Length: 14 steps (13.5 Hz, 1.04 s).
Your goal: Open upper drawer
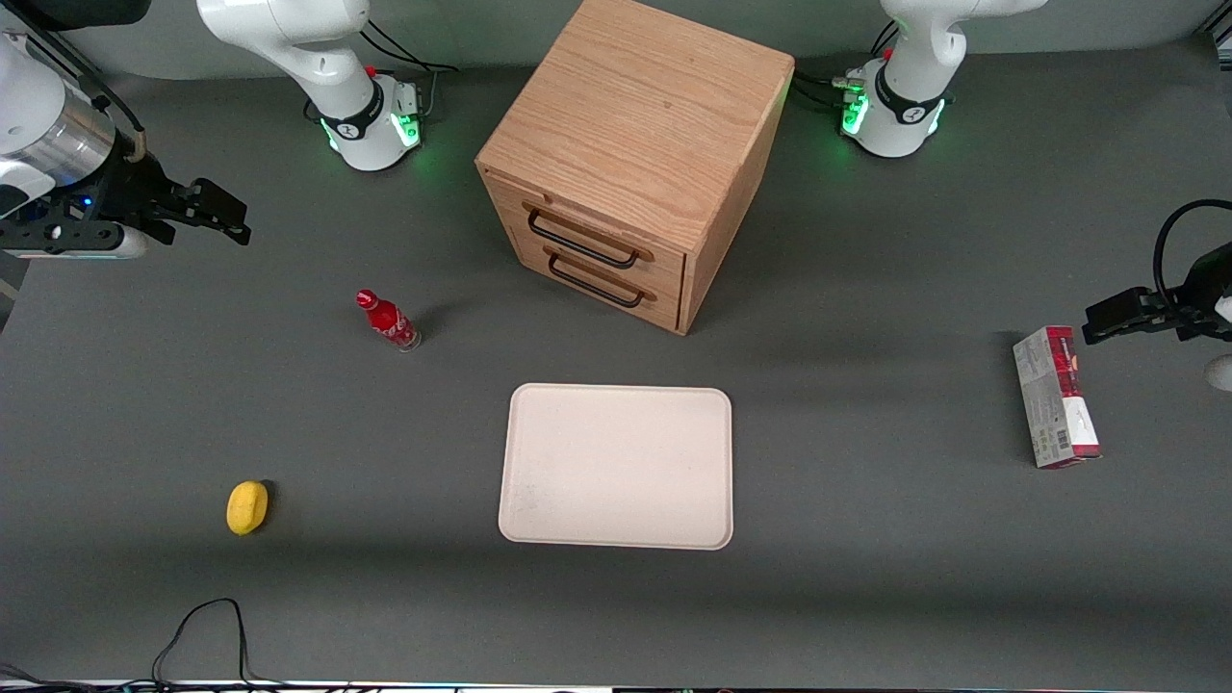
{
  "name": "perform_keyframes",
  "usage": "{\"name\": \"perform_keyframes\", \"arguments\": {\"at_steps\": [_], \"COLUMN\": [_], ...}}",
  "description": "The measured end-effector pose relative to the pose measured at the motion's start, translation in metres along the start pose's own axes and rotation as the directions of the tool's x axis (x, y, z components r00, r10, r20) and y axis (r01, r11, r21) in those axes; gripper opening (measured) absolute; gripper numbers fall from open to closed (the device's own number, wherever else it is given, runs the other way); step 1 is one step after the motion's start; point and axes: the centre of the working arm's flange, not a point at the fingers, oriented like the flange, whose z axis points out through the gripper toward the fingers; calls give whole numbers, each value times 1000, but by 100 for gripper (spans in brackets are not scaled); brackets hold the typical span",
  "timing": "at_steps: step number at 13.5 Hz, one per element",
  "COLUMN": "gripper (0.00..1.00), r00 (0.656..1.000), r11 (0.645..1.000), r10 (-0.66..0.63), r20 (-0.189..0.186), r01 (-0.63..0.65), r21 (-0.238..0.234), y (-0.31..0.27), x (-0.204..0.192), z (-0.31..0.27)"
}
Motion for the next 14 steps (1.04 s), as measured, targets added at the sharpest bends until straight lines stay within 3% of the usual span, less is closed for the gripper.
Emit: {"name": "perform_keyframes", "arguments": {"at_steps": [6,10,12,14], "gripper": [100,100,100,100], "r00": [999,959,887,738], "r11": [999,960,888,738], "r10": [-48,-281,-461,-674], "r20": [-24,37,41,24], "r01": [48,281,460,673], "r21": [-2,4,27,51], "y": [-29,-158,-227,-280], "x": [18,20,-4,-36], "z": [-11,-10,-6,-10]}}
